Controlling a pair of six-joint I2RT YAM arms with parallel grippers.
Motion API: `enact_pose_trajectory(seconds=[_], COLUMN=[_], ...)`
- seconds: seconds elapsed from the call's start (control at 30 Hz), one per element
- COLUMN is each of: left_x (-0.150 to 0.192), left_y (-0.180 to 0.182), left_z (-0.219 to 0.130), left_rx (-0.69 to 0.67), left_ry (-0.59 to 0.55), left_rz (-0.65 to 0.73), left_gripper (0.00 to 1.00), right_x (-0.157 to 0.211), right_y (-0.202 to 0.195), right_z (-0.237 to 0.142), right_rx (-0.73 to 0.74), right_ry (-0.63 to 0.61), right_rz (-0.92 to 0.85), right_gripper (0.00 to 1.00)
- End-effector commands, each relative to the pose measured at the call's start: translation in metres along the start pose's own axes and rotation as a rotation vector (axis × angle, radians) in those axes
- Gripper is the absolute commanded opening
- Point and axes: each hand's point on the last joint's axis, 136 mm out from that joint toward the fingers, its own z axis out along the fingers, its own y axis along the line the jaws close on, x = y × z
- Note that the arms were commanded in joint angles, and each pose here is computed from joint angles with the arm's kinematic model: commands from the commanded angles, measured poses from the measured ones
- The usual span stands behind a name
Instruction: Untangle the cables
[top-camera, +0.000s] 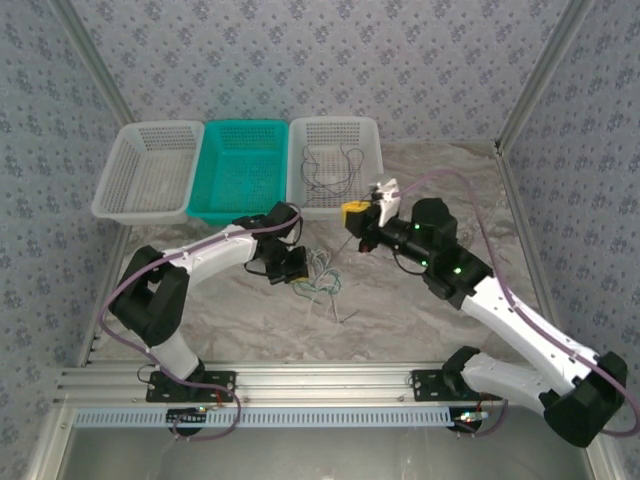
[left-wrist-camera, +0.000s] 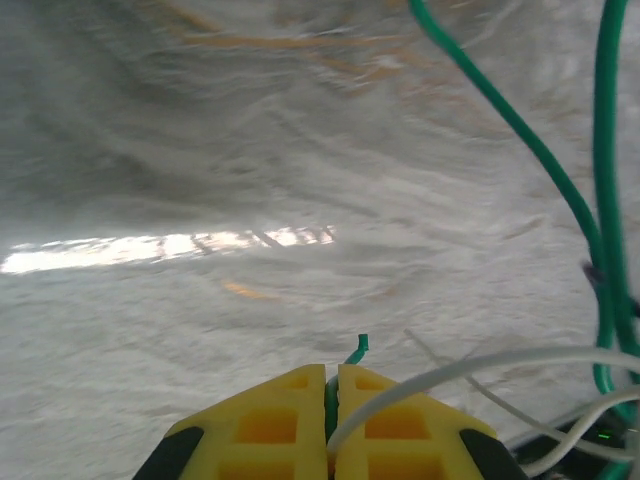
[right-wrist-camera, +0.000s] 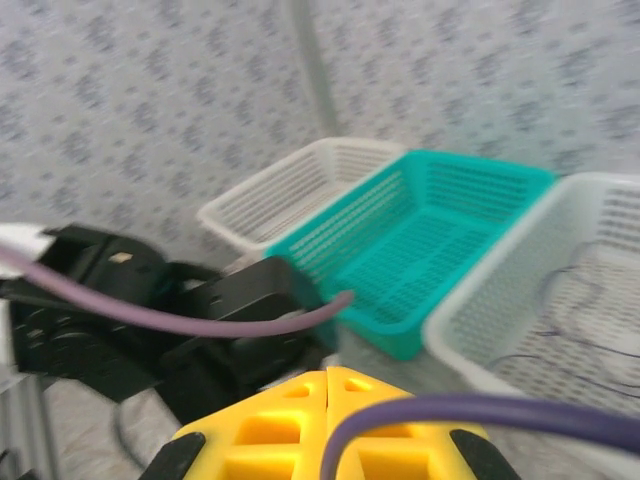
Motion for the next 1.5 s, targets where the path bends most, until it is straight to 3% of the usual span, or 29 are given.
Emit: enact_pose_trajectory(seconds=[0.0,0.23,0.6,1.03,1.3,1.47], left_x=[0.008,0.022,0.031,0.014,-0.02,-0.034], left_y=[0.043,0.098,0.156,0.194,0.208,0.219], left_z=[-0.008,-0.01,-0.032,-0.061,-0.101,-0.092], left_rx=[-0.176,-0.285,-0.375,-0.351,-0.365,-0.314], left_ry=[0.013,0.029,-0.004,-0.113,-0.238,-0.219], left_rz=[0.011,-0.04,-0.147,-0.366,-0.412,-0.447], left_gripper=[0.0,0.0,0.0,0.0,0.0,0.0], right_x=[-0.021,-0.038,-0.072,-0.155,-0.173,-0.181], right_y=[-0.047,-0.132,-0.188,-0.184,-0.174,-0.168], right_z=[-0.031,-0.106,-0.2,-0.259,-0.26,-0.264], right_rx=[0.208,0.573,0.93,1.045,1.0,0.994], right_ry=[-0.072,-0.201,-0.449,-0.729,-0.763,-0.778], right_rz=[0.053,0.247,0.4,0.405,0.415,0.401], right_gripper=[0.0,0.0,0.0,0.0,0.0,0.0])
